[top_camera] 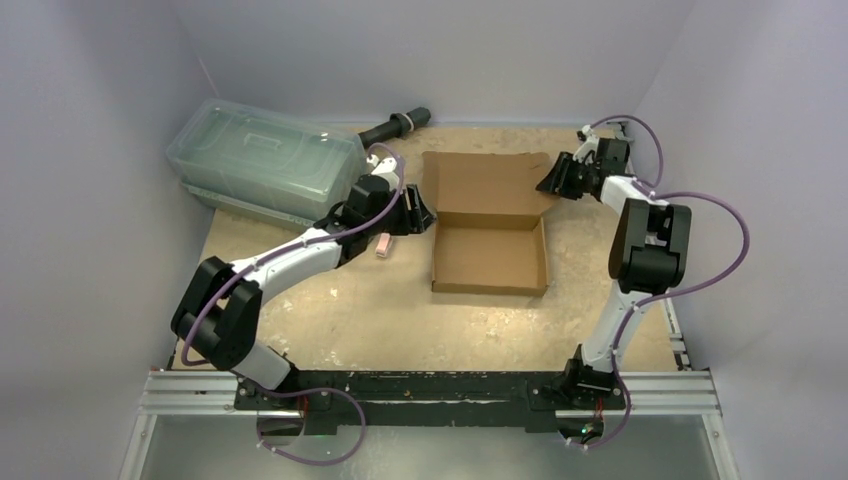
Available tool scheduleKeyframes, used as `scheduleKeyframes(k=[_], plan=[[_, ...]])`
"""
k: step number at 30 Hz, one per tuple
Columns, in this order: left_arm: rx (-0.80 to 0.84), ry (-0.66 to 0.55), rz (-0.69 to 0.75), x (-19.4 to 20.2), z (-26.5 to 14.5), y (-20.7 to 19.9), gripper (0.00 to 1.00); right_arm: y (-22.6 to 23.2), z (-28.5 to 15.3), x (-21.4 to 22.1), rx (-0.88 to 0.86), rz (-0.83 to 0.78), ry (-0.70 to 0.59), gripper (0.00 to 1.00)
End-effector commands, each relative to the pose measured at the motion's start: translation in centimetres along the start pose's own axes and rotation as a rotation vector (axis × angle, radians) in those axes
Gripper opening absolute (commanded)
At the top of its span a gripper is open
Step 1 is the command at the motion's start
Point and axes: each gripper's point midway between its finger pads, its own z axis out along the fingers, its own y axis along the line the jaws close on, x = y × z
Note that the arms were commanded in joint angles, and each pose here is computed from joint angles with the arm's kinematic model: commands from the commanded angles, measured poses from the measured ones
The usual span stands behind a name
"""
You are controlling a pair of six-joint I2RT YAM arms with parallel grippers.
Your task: Fold the paper box
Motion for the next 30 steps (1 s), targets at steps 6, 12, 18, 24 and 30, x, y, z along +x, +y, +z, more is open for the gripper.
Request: scheduleKeyframes(k=[6, 12, 18, 24, 30], plan=[[0.007, -0.076, -0.005, -1.8, -1.1, -0.5, 0.55, 0.5, -0.5, -4.2, -0.082, 0.066, -0.151, 0.05], [-0.007, -0.07, 0.005, -1.8, -1.3, -0.2, 0.55, 1.0, -1.7, -4.8, -0.127, 0.07, -0.205, 0.0], [-0.248, 0.032, 0.1, 0.0, -2.5, 3.5, 0.57, 1.4, -1.6, -4.8, -0.155, 0.062, -0.203, 0.11], [-0.565, 0.125, 0.319, 2.6, -4.1, 8.4, 0.58, 2.0, -2.2, -4.6, -0.181, 0.014, -0.201, 0.4], [-0.596, 0.128, 0.47, 2.1, -2.5, 9.8, 0.59, 2.7, -2.5, -4.2, -0.212, -0.021, -0.19, 0.52]])
